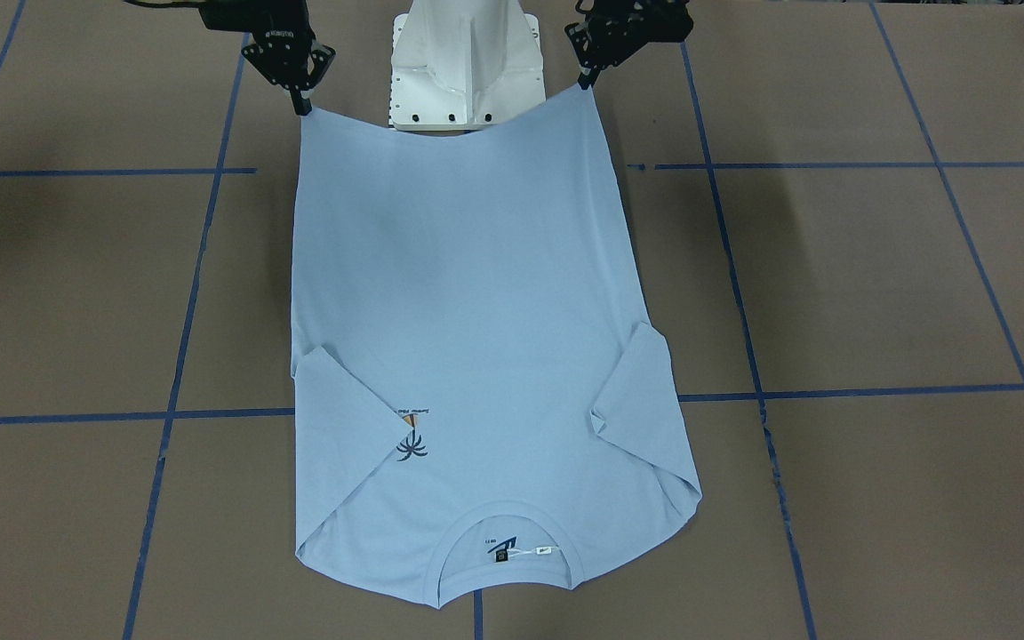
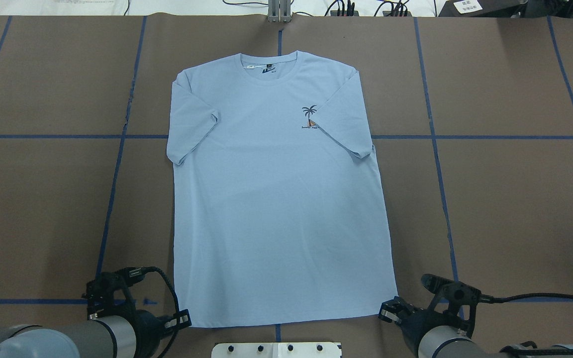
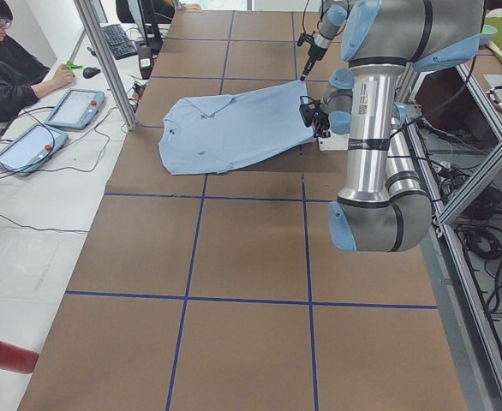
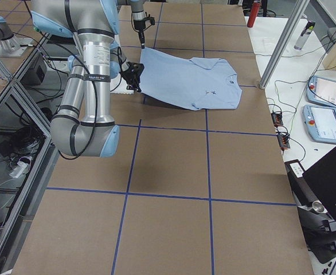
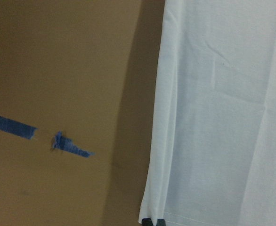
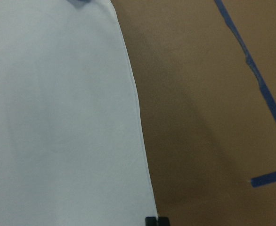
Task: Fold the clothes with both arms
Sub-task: 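Lift the hem with both grippers and fold it toward the collar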
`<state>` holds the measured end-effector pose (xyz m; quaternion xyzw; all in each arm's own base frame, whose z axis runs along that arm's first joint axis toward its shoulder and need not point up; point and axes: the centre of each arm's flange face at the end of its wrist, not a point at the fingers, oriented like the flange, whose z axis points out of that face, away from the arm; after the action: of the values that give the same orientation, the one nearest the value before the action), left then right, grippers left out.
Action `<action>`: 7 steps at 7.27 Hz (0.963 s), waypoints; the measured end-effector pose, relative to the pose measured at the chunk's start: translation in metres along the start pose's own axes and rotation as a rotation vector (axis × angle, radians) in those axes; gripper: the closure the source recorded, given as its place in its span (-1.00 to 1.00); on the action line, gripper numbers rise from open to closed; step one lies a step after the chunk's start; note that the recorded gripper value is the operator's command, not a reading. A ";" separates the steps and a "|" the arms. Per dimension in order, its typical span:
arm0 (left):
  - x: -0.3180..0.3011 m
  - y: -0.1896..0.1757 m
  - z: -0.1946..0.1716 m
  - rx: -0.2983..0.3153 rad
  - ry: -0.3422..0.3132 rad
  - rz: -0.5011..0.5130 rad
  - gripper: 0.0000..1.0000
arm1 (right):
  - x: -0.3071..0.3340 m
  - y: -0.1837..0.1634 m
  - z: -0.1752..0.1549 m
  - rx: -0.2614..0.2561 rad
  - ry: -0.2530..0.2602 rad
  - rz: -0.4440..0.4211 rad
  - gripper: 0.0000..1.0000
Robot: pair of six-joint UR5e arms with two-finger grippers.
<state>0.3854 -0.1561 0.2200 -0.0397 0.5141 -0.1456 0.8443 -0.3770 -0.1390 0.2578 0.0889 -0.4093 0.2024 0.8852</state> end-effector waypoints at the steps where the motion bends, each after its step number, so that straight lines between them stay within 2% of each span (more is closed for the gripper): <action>1: 0.006 -0.005 -0.048 -0.033 0.022 -0.004 1.00 | -0.007 -0.020 -0.044 -0.043 -0.002 0.024 1.00; 2: 0.009 -0.012 -0.084 -0.055 0.048 0.006 1.00 | -0.013 -0.037 -0.068 -0.076 0.006 0.045 1.00; 3: 0.014 -0.025 -0.107 -0.047 0.078 0.050 1.00 | -0.022 -0.053 -0.080 -0.087 0.001 0.035 1.00; 5: 0.031 -0.066 -0.117 0.040 0.093 0.161 1.00 | -0.059 -0.090 -0.082 -0.036 -0.033 -0.012 1.00; 7: 0.052 -0.133 -0.099 0.175 0.035 0.230 1.00 | -0.097 -0.151 -0.057 0.005 0.003 -0.030 1.00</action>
<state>0.2933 -0.2899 0.1577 0.0961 0.5151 -0.0927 0.8467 -0.3293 -0.2842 0.1480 0.0971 -0.4061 0.1902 0.8885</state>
